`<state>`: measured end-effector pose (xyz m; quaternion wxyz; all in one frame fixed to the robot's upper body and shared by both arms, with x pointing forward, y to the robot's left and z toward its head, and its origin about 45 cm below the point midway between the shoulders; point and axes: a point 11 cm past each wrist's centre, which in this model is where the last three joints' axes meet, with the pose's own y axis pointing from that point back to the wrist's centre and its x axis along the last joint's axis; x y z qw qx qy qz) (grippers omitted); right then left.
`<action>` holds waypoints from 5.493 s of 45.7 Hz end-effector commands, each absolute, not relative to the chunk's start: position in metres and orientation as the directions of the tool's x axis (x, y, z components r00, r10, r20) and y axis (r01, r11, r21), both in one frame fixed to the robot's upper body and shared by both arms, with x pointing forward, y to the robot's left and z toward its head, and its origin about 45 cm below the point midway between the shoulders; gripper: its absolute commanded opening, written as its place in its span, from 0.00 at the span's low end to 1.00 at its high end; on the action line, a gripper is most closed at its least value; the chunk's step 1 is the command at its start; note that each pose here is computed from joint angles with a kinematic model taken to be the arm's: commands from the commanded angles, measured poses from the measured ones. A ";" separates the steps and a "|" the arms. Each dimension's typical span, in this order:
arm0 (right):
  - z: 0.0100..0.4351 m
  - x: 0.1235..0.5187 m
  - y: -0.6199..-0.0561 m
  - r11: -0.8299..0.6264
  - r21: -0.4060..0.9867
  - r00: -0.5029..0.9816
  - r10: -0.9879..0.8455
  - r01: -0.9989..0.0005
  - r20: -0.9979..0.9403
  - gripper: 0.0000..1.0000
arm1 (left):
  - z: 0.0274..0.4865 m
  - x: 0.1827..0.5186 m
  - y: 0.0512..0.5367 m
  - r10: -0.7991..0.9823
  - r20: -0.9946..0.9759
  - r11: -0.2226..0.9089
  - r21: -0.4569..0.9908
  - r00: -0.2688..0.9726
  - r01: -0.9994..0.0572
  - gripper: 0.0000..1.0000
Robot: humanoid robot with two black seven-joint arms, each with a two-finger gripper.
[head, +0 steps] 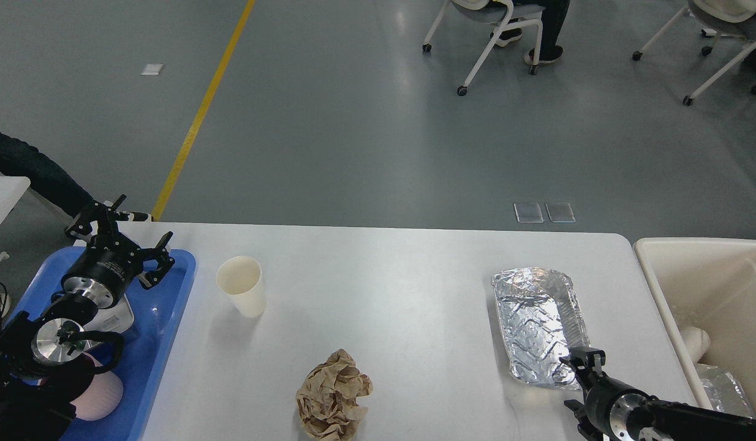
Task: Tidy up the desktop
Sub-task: 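Move the right gripper down to the near edge of the foil tray, then grasp the foil tray edge with the right gripper and lift it, then carry the foil tray with the right gripper toward the table center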
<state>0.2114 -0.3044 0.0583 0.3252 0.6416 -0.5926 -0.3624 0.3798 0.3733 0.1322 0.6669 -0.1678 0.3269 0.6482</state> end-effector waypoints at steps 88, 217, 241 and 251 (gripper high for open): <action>0.184 0.296 -0.294 -0.581 0.703 0.900 -0.382 -0.410 0.210 0.00 | 0.143 0.384 0.385 0.775 -0.628 0.073 0.201 -0.071 -0.977 0.97; 0.198 0.393 -0.229 -0.505 0.816 0.960 -0.153 -0.281 0.236 0.00 | 0.151 0.383 0.401 0.801 -0.596 0.070 0.192 -0.059 -0.979 0.97; 0.182 0.375 -0.218 -0.448 0.888 0.975 -0.221 -0.102 0.001 0.00 | 0.151 0.382 0.401 0.802 -0.594 0.071 0.192 -0.059 -0.979 0.97; 0.203 0.388 -0.194 -0.563 0.806 0.929 -0.366 -0.182 -0.047 0.00 | 0.149 0.382 0.400 0.800 -0.597 0.068 0.196 -0.064 -0.978 0.97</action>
